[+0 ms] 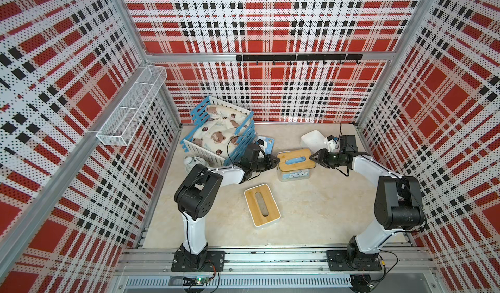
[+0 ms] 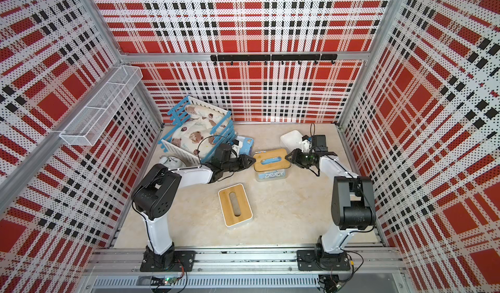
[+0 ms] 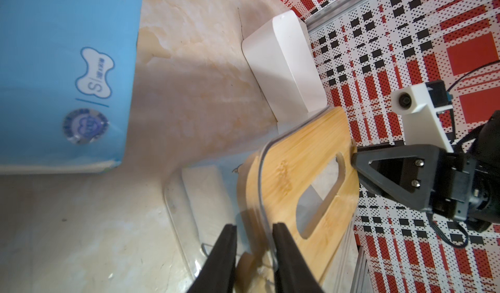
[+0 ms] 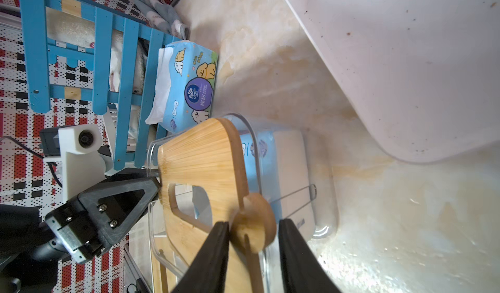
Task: Put the tissue paper into the tissue box
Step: Close the box lid on the tissue box.
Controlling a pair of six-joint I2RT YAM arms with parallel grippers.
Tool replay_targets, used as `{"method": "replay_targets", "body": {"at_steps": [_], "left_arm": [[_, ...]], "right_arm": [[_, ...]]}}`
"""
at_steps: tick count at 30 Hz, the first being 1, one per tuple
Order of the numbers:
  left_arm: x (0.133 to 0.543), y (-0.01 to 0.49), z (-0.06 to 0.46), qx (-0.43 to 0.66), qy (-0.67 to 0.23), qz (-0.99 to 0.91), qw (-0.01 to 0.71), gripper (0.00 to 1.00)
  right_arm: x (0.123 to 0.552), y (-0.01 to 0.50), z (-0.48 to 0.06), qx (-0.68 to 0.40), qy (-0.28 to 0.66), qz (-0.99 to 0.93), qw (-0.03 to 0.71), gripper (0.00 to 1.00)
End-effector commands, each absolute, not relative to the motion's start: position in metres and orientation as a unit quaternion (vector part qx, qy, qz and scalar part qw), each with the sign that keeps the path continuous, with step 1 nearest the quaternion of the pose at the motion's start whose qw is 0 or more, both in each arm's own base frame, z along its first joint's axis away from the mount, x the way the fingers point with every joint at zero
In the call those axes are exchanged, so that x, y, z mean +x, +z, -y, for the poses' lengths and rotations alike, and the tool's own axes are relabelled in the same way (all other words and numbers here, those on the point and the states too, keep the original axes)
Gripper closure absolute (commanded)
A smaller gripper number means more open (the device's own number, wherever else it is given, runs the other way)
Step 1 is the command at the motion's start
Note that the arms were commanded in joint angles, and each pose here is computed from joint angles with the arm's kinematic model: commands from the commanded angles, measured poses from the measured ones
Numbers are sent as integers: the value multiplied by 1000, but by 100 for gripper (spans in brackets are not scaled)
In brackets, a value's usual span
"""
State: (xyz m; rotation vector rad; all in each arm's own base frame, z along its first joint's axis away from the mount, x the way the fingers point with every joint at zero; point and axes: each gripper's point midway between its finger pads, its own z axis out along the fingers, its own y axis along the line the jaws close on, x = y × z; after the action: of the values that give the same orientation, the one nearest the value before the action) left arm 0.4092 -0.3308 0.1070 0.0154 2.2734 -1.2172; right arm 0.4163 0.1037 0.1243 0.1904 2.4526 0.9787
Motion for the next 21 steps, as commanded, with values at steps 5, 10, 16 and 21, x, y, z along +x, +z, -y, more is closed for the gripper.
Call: {"method": "replay_targets", "body": {"at_steps": [5,10,16,21], "left_arm": [[395,101,338,14,-455,-852,256,73],[395,102,341,16,-456,-852,257,73],[397,99,338,7,-450,-855,258,73],[400,97,333,2,-445,-857,260,74]], "right_arm": [[415,115,-106,80,364,-897,237,67],[411,115,-111,82,365,-897,236,68],[413,116,-109,79,352,-901,241,67],[423,120,-107,72,344,-902,250,61]]}}
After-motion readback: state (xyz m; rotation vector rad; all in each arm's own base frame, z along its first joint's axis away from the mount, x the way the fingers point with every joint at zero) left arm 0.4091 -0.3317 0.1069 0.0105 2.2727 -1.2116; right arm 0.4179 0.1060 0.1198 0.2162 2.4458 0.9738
